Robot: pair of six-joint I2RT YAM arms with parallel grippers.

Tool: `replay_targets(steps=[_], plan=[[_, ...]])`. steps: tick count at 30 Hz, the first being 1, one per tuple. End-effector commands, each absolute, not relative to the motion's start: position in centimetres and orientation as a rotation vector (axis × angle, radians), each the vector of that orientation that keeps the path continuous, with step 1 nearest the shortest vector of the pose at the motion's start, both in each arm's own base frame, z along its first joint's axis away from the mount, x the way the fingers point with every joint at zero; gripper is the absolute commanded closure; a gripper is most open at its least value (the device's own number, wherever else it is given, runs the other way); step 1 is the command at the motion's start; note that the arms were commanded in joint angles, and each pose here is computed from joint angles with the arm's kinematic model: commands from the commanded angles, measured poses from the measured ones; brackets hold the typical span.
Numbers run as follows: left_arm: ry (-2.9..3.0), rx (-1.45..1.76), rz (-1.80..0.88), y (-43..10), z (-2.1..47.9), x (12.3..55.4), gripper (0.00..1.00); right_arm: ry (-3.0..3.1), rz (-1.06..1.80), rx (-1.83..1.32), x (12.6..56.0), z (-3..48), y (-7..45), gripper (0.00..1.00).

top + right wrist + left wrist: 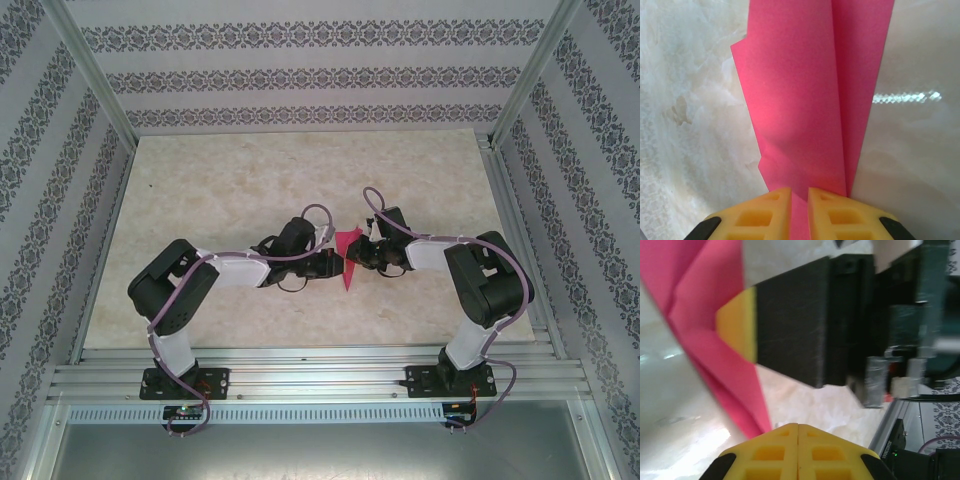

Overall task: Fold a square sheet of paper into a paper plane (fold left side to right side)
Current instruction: Fold the wing for the fifth time at the center of the table.

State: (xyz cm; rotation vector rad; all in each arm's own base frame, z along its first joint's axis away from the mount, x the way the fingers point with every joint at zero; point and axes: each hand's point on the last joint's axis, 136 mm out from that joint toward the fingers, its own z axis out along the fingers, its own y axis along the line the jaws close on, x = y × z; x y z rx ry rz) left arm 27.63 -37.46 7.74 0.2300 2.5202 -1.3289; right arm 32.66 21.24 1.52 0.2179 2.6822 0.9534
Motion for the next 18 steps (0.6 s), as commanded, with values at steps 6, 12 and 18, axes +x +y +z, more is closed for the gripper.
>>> replay_targets(steps=[6,12,18], plan=[[2.516,0.213,-1.346,-39.6,6.4,28.0,0.92,2.766,0.86,0.298,31.4,-1.3,19.8,0.83],[2.589,0.175,-1.287,-39.6,3.4,27.6,0.91,2.755,0.88,0.31,31.6,-1.0,19.9,0.83],[2.709,0.117,-1.15,-38.0,0.3,26.3,0.91,2.688,0.942,0.31,32.6,0.8,20.5,0.83]])
